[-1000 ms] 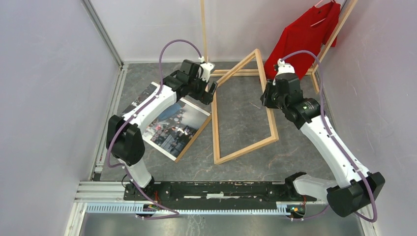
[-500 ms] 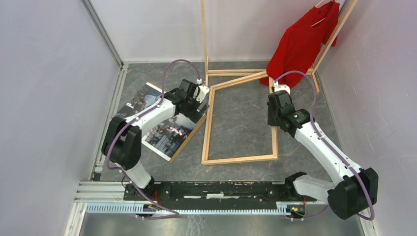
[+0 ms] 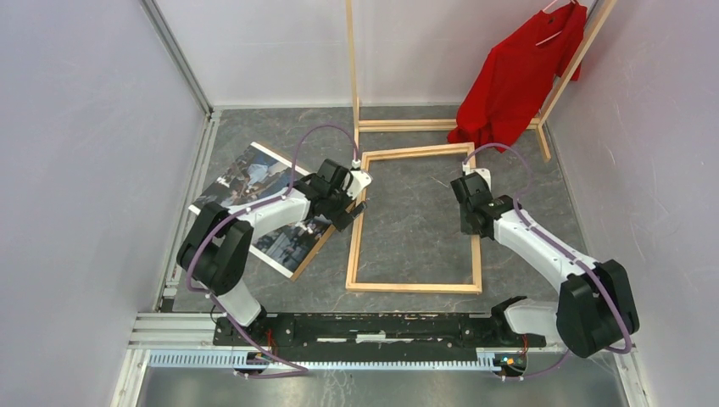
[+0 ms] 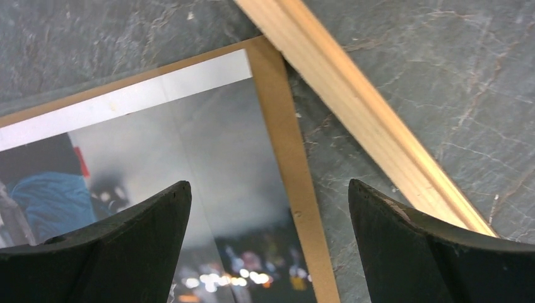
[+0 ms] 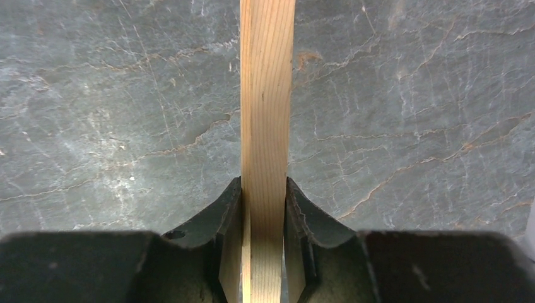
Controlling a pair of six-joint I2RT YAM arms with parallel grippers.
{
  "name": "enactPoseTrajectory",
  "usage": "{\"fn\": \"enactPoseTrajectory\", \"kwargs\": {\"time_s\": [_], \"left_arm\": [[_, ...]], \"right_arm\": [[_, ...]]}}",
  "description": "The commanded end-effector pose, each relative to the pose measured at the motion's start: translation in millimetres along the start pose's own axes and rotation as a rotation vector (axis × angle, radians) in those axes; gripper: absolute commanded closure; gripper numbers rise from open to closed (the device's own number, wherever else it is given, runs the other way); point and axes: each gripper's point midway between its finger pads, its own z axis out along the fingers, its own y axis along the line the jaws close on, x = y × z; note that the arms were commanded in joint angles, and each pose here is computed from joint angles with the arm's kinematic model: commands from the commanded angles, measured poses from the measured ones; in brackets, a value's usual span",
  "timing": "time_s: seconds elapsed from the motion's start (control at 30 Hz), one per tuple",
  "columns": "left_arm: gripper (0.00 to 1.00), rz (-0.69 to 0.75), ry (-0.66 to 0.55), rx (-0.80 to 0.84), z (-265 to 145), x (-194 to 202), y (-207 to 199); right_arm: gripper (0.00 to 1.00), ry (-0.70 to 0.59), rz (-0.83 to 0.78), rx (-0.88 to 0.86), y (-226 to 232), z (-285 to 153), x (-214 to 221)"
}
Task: Put the photo into the frame
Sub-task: Turn over the photo frame at the center of the board.
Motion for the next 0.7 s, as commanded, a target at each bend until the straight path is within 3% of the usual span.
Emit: {"fn": "enactPoseTrajectory", "kwargs": {"time_s": [0.0,0.23,0.33,0.53,0.67], "left_arm": [[0.0,0.085,-0.111,0.018,-4.6,-24.2,-10.1],[0.0,0.126,-0.046,-0.002,9.7,-11.3,-18.0],[0.0,0.122,-0.046,0.015,9.9,-9.5,-22.4],[0.0,0.127,-0.042,0.046,9.7,-6.3,-30.7],[0.0,0.127,-0.036,0.081,9.2,-3.6,-40.4]], "right_arm": [[0.95,-0.014,-0.006,0.042,-2.9,12.5,4.2],[0.89,0.049,-0.004,0.054,1.8,31.0,21.9],[0.8,0.071,-0.003,0.052,3.4,38.5,26.7],[0.42,0.094,0.029,0.045,4.5,48.2,25.2],[0.28,0.068,0.047,0.049,3.2,47.7,6.6]]}}
